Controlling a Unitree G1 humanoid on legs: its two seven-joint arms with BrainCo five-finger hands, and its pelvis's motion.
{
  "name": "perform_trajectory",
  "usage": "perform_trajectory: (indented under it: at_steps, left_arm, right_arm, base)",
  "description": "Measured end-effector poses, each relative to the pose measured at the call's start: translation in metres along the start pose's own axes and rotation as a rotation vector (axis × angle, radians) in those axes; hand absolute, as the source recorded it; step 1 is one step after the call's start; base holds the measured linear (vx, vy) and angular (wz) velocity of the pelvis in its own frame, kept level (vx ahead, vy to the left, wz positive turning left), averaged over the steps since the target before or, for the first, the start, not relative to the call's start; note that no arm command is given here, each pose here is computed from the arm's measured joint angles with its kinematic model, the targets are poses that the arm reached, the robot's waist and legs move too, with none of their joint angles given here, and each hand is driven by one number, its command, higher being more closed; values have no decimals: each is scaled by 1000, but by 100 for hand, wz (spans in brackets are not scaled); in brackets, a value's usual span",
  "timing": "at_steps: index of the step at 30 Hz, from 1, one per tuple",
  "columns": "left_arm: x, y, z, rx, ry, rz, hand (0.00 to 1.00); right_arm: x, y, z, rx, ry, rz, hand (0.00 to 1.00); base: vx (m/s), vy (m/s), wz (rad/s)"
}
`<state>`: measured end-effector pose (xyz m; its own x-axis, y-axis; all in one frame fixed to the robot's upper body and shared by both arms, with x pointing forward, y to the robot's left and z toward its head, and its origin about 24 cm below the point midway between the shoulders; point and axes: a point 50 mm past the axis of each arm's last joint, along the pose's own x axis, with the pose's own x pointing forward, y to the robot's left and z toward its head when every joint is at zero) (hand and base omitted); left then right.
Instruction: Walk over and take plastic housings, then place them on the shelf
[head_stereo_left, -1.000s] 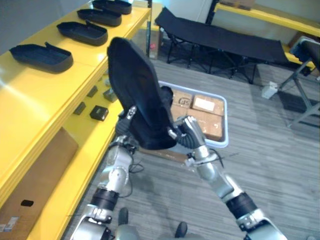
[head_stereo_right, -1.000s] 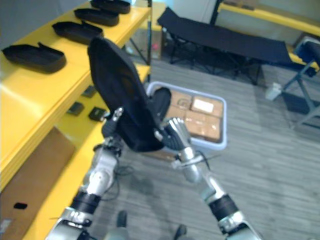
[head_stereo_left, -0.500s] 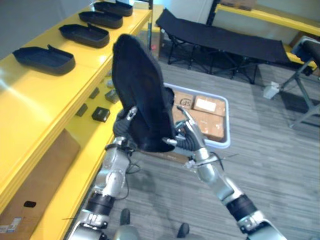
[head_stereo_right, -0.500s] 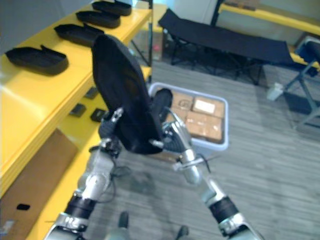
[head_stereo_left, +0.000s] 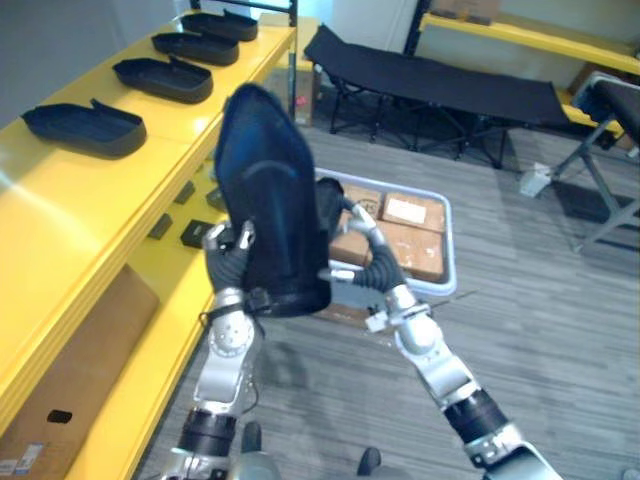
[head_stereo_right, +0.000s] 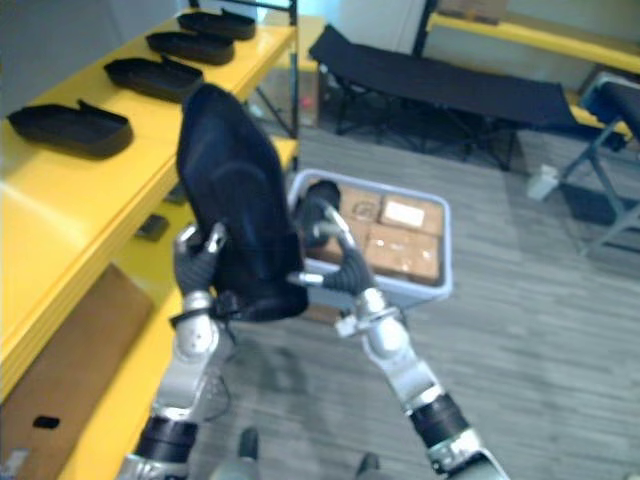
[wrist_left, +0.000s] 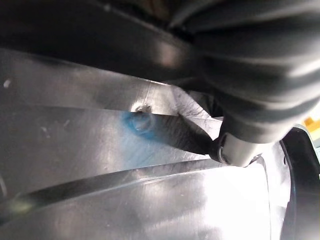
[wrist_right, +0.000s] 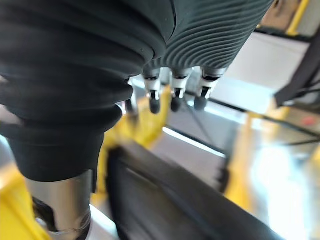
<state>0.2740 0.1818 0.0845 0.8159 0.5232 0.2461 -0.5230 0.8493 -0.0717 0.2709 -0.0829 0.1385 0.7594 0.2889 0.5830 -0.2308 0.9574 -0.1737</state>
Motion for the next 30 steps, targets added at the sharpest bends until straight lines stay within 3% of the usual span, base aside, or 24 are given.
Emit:
perform_trajectory:
  at_steps: [5,9,10,14,16,17,18,19,24,30]
  left_arm:
    - [5,24,0,64,-41,190,100]
    - [1,44,-7,106,-19,281,100]
    - [0,49,-9,112,-15,304,100]
    - [1,58,-9,103,-29,364,100]
    - [2,65,-9,96,-48,395,100]
    - [3,71,-7,78,-78,416,100]
    - [3,72,-7,73,-85,418,100]
    - [2,74,-4,54,-112,418,100]
    - [-23,84,18,-39,-203,345,100]
    - [-32,79,30,-97,-238,221,100]
  right_arm:
    - [-20,-27,4,225,9,-73,0]
    - [-39,-32,-11,568,116,31,0]
    - [-53,-27,-18,748,165,108,0]
    - [-72,-19,-26,990,204,178,0]
    - [-84,-31,-32,978,213,58,0]
    - [-96,-49,-40,941,217,-117,0]
    - [-99,-53,-42,934,217,-155,0]
    - [-112,-69,-46,886,226,-296,0]
    - [-174,-101,-57,695,363,-721,0]
    - [-189,-101,-59,615,414,-830,0]
  base:
    - [-21,-10,-7]
    - [13,-4,-19]
    - [16,-12,-4]
    - [-13,-8,-5]
    - [-25,-1,-12]
    - [-17,2,-10]
    - [-18,2,-8]
    - [0,0,0]
    - [0,0,0]
    - [-5,0,-1]
